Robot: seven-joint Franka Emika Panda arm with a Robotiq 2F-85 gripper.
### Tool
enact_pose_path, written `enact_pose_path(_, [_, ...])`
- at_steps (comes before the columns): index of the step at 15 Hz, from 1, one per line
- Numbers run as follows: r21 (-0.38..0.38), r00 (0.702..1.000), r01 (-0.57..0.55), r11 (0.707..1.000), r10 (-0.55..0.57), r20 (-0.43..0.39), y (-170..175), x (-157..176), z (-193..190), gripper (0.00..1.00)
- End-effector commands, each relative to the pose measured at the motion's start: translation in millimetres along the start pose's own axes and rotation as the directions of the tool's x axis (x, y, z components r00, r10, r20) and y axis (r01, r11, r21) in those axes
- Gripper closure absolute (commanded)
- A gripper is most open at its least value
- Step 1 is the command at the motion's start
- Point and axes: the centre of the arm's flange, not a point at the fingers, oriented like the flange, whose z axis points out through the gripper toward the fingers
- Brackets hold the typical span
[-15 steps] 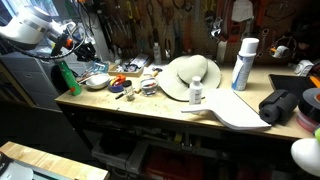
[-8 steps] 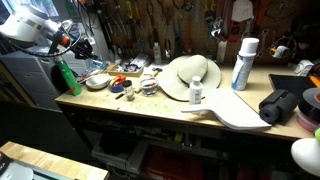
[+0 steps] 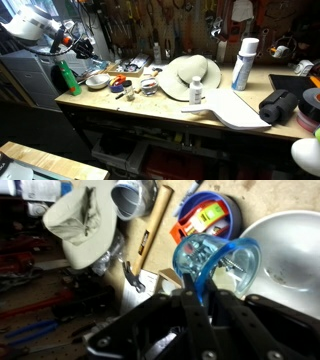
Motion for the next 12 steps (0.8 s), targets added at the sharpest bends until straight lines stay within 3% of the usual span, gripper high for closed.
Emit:
enact_pose_path(1, [0.034, 1.000, 0.012, 0.999, -0.011, -0.022, 0.5, 3.3, -1.7, 0.88])
enact_pose_path(2, [0.050, 0.999, 0.017, 0.999, -0.015, -0.032, 2.0, 4.8, -2.2, 0.88])
enact_pose_path(3, [0.045, 1.000, 0.003, 0.999, -0.004, 0.019, -0.2, 6.1, -2.9, 0.91])
enact_pose_path(6, [-0.088, 0.983, -0.082, 0.993, 0.095, 0.154, -8.4, 2.7, -5.9, 0.91])
enact_pose_path(9, [-0.168, 0.943, -0.131, 0.977, 0.175, 0.283, -12.4, 1.1, -10.0, 0.91])
enact_pose_path(12, [-0.176, 0.907, -0.163, 0.971, 0.217, 0.362, -9.5, 6.2, -9.1, 0.91])
